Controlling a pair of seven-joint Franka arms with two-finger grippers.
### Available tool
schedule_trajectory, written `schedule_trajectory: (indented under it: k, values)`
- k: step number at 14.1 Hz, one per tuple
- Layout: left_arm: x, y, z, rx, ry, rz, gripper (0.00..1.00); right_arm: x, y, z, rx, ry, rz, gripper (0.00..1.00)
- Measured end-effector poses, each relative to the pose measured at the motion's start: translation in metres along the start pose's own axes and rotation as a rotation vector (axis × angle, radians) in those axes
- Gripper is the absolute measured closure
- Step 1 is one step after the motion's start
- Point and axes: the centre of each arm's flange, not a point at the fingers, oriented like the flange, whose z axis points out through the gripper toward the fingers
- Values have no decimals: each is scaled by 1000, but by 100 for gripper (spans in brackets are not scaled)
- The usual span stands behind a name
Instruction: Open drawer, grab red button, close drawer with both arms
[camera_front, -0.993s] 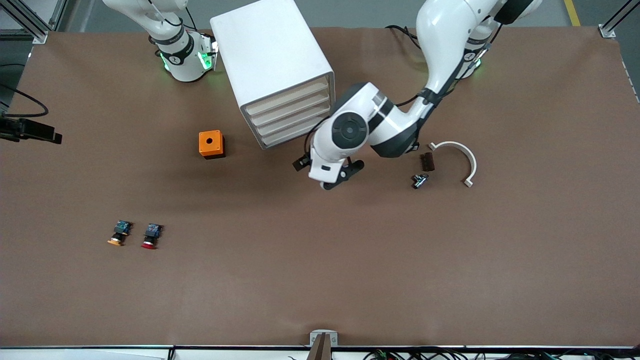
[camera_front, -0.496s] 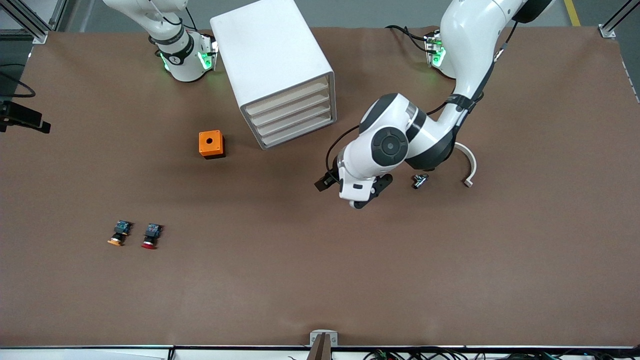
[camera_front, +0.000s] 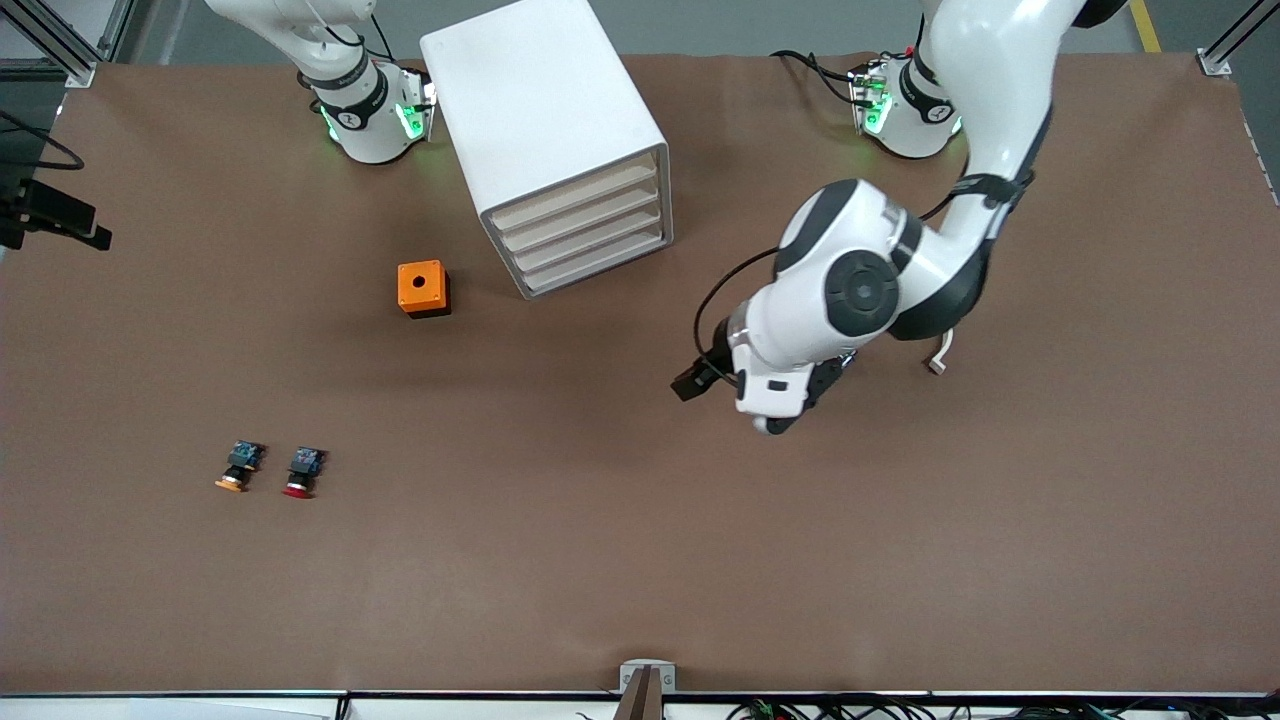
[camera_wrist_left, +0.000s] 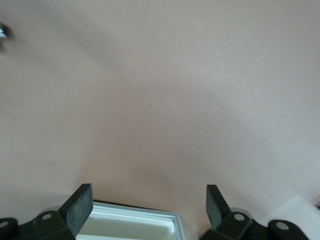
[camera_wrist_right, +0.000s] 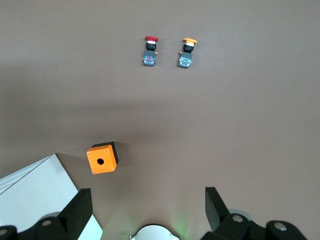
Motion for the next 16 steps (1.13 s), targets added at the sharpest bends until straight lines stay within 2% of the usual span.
schedule_trajectory:
  k: [2, 6, 9, 13, 16]
  values:
    - [17, -24, -45, 33, -2, 69, 0, -10, 1, 0, 2, 14, 2, 0]
    - [28, -86, -119, 174, -59, 345, 0, -20, 0, 0, 16, 22, 31, 0]
    - [59, -138, -164, 247, -47, 483, 0, -23, -4, -2, 18, 27, 44, 0]
    - [102, -202, -194, 245, -55, 556, 0, -23, -5, -3, 18, 31, 44, 0]
    - [122, -241, -197, 250, -44, 574, 0, -22, -5, -4, 18, 35, 34, 0]
